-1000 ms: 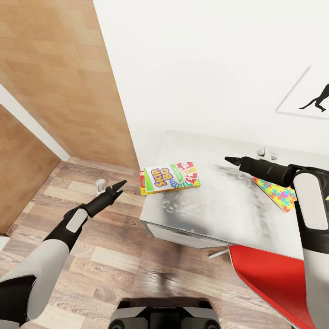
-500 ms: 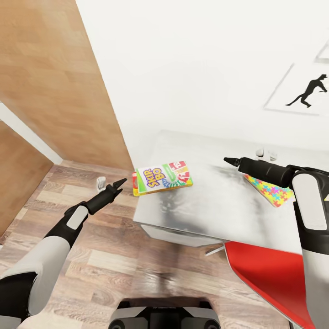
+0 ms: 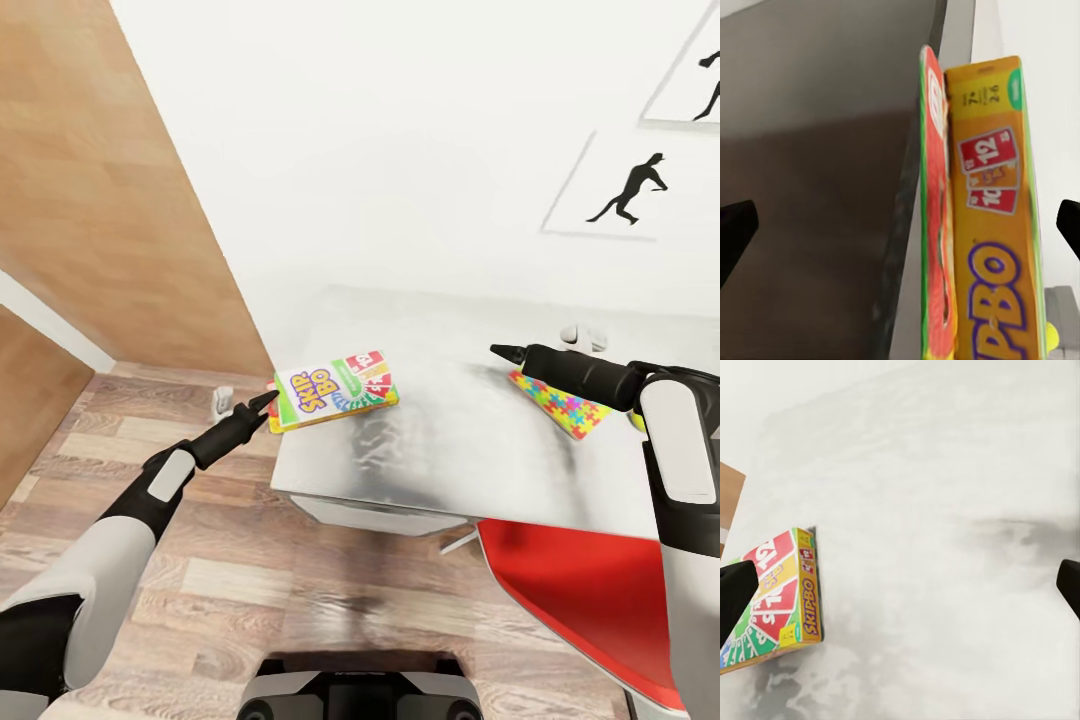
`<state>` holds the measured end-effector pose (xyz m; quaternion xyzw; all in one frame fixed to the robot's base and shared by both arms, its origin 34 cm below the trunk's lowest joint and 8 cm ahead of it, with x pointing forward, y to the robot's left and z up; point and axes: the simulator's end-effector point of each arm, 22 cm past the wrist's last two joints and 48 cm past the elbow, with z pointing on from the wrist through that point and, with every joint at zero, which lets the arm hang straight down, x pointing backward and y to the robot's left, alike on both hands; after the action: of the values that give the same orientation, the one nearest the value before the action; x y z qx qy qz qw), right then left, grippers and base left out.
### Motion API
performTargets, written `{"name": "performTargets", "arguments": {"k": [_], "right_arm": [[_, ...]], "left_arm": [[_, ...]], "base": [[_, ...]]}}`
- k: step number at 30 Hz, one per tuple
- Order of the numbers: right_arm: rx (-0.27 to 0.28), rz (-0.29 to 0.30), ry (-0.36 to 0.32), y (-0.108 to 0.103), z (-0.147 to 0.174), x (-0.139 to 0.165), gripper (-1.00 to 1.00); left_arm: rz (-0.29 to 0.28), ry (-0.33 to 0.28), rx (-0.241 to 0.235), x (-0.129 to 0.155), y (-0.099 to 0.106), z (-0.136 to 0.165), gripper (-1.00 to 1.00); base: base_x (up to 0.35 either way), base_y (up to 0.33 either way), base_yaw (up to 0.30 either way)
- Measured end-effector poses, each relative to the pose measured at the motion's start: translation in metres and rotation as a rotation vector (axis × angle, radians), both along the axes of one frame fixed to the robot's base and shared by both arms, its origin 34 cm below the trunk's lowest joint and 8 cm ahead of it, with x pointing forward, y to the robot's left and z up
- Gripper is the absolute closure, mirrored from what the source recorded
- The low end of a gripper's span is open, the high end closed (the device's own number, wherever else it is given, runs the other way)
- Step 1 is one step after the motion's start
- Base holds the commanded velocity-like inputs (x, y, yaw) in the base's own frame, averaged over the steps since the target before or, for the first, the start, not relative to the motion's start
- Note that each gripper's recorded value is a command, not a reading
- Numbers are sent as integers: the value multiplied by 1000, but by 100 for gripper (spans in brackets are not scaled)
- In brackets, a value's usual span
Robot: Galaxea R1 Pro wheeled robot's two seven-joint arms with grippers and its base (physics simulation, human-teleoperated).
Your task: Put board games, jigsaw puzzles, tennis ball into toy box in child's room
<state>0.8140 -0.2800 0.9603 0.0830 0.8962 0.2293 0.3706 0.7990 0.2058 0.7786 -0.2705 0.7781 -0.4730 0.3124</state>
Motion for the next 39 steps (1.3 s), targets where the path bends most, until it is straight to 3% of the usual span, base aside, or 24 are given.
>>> {"name": "performTargets", "arguments": {"k": [39], "right_arm": [[-2,1,1,0,0,0,-100]], "left_arm": [[-14,2,-26,1,-17,3,-100]], "base": [[0,0,-31]]}}
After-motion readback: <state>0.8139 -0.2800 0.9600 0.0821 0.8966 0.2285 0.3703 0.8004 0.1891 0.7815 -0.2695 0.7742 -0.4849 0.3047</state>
